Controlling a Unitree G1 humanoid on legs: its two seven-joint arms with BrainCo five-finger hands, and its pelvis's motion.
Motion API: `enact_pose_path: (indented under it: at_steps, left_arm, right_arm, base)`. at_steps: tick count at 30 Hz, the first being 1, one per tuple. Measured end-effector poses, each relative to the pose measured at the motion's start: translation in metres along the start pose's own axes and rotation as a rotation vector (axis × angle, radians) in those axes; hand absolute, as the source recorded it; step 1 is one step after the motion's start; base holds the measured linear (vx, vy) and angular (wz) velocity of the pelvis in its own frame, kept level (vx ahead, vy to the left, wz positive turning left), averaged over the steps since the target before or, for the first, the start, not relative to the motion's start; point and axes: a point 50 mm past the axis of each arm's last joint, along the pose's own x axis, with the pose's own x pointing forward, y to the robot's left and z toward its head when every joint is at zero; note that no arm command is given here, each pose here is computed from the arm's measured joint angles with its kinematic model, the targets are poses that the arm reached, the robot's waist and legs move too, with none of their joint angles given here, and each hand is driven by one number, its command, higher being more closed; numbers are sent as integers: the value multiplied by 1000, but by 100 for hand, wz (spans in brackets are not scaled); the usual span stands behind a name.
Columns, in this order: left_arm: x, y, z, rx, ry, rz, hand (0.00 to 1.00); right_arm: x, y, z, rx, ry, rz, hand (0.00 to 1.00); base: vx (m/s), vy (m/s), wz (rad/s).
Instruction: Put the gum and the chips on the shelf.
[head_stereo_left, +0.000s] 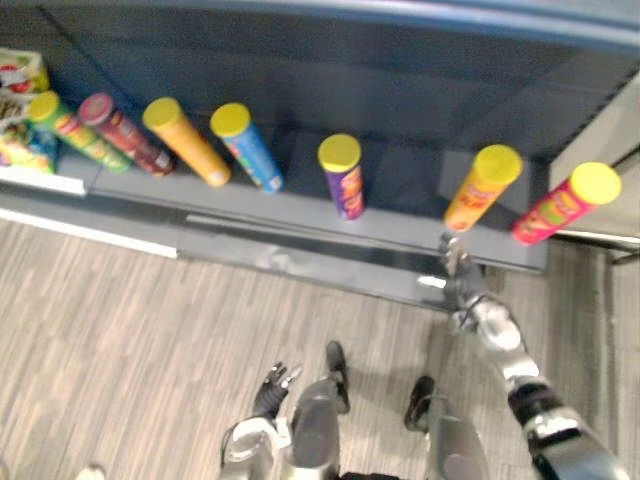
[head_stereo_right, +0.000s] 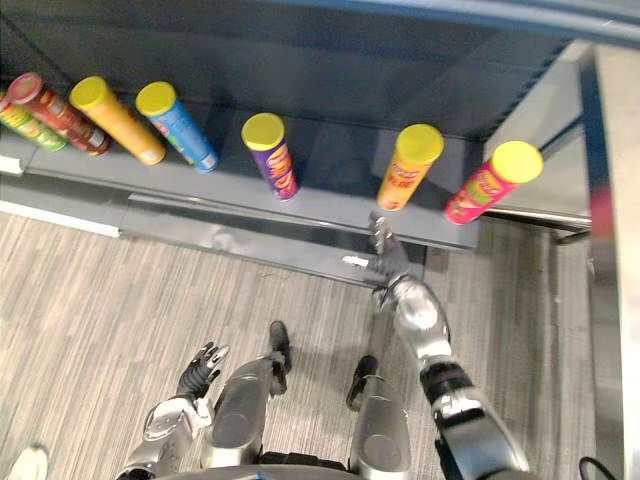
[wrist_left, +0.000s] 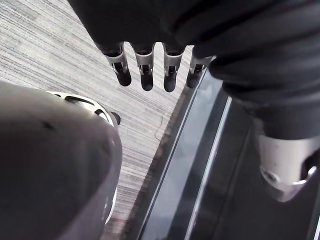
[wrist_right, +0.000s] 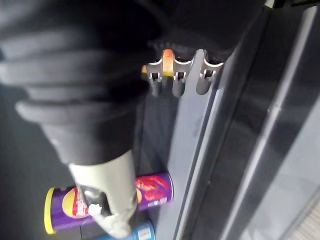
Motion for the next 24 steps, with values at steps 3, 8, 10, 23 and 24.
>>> enact_pose_path:
  at_steps: [3,8,10,23,24]
  left_arm:
    - [-5,12,-11,-22,43,37,0]
    - [-21,32,-37,-56,133,117,0]
    - [-26,37,-47,-68,170,142,0]
    - [-62,51,-102,-338,356,298,0]
    - [-62,51,-103,-338,360,300,0]
  right_arm:
    - [-43,10,-46,64,195,38,0]
    - [-112,25,-103,156,495,61,0]
    - [-139,29,-123,187,621,44,0]
    - [-212,12,-176,356,965,-551,0]
    - [-215,11,-177,358,976,-577,0]
  base:
    - [128,14,-10]
    - [130,20,-16]
    - [67,17,-15]
    - [61,27,-1]
    - [0,0,0]
